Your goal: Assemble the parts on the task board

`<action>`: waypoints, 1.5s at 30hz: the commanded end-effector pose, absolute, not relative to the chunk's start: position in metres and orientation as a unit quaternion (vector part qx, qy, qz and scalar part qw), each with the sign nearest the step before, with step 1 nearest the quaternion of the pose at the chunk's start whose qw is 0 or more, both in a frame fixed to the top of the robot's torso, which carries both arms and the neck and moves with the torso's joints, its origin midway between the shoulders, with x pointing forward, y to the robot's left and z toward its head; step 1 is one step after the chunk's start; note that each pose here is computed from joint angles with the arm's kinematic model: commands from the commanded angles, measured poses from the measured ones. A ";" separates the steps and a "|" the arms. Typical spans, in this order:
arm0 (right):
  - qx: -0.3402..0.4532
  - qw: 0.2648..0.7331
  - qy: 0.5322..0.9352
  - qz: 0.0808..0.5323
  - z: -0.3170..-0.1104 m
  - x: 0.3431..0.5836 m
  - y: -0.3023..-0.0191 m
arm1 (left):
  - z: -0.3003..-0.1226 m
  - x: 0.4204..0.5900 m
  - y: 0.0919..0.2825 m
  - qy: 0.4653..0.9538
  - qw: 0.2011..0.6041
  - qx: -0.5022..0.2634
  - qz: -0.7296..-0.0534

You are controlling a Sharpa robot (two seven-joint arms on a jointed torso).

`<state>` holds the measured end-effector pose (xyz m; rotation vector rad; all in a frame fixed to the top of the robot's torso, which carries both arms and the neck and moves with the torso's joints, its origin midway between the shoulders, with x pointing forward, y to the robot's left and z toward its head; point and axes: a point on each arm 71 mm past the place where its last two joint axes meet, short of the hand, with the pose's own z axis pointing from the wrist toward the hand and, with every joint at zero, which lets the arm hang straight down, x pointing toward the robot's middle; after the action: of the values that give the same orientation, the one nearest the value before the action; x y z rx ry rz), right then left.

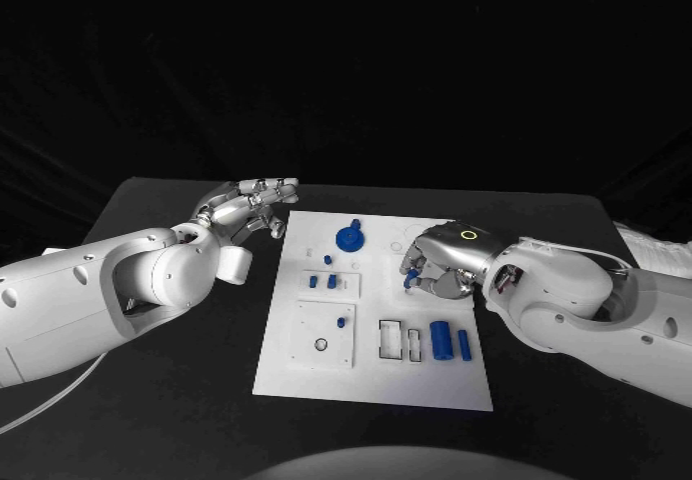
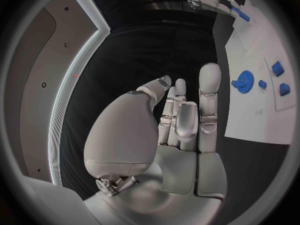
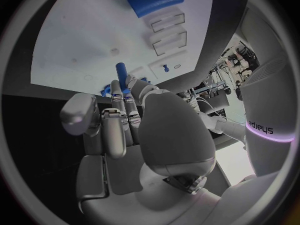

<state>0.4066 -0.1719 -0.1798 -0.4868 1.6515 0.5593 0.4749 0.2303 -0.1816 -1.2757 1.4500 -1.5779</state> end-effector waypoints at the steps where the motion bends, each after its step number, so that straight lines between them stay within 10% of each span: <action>1: -0.206 0.617 0.710 0.270 -0.171 0.399 -0.162 | -0.181 0.475 0.228 0.551 0.314 -0.479 -0.606; 20: -0.246 0.563 0.691 0.381 -0.197 0.370 -0.070 | -0.181 0.475 0.222 0.553 0.308 -0.476 -0.611; 45: -0.255 0.516 0.718 0.390 -0.235 0.364 -0.047 | -0.181 0.475 0.221 0.554 0.307 -0.476 -0.611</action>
<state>0.3656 -0.0479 -0.2313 -0.5792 1.7026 0.9413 0.4758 0.2231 -0.1821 -1.2715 1.4579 -1.5914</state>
